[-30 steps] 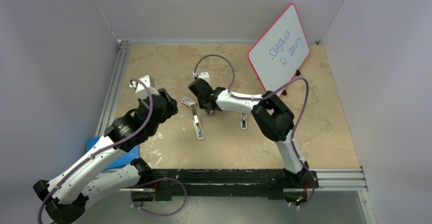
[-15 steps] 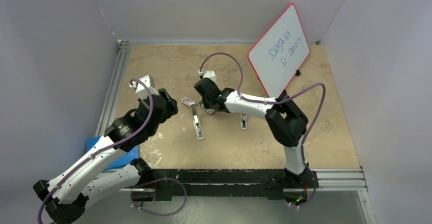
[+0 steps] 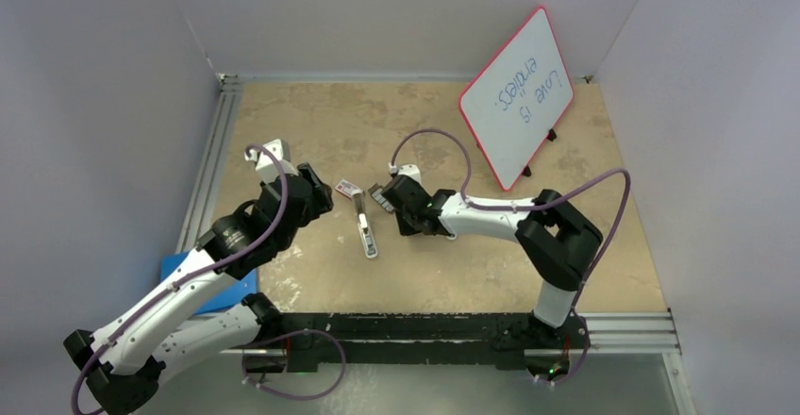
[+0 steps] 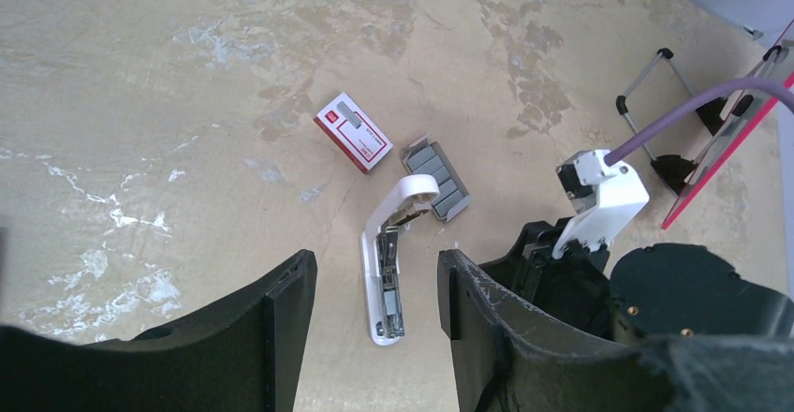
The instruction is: Load the staples into the stapler
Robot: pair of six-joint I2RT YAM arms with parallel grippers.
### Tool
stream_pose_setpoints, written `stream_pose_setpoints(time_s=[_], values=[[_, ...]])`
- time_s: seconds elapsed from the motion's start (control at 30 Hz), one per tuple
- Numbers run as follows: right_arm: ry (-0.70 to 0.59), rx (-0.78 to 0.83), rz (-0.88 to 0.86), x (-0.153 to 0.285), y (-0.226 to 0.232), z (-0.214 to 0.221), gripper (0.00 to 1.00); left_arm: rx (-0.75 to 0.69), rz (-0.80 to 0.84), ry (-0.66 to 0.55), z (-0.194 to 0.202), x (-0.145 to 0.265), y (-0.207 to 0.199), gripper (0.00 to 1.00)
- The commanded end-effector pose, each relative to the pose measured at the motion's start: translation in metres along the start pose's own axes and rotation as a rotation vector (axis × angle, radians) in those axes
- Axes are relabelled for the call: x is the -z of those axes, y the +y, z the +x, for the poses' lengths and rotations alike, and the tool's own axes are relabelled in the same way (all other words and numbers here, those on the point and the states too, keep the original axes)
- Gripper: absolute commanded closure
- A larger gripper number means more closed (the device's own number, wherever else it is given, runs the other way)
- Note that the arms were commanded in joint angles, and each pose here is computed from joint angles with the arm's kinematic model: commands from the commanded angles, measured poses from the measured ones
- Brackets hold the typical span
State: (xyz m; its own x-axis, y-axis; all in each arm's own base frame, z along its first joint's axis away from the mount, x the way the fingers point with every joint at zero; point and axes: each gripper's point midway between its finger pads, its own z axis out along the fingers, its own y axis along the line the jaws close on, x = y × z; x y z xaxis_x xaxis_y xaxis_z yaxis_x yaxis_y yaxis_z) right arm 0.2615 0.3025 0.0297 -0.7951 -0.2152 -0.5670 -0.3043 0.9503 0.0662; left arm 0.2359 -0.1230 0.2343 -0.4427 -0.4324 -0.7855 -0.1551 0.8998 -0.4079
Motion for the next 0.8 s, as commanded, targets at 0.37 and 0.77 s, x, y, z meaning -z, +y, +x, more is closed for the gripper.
stream_pose_setpoints(time_s=[0.37,0.77], values=[[0.03,-0.355,0.018,0.011,0.015,0.013,0.77,-0.002,0.029,-0.005,-0.001,-0.002,-0.006,0.5],[-0.046,-0.236,0.02,0.015,0.018,-0.02,0.72,0.0,0.033,-0.005,0.0,-0.002,-0.006,0.5]])
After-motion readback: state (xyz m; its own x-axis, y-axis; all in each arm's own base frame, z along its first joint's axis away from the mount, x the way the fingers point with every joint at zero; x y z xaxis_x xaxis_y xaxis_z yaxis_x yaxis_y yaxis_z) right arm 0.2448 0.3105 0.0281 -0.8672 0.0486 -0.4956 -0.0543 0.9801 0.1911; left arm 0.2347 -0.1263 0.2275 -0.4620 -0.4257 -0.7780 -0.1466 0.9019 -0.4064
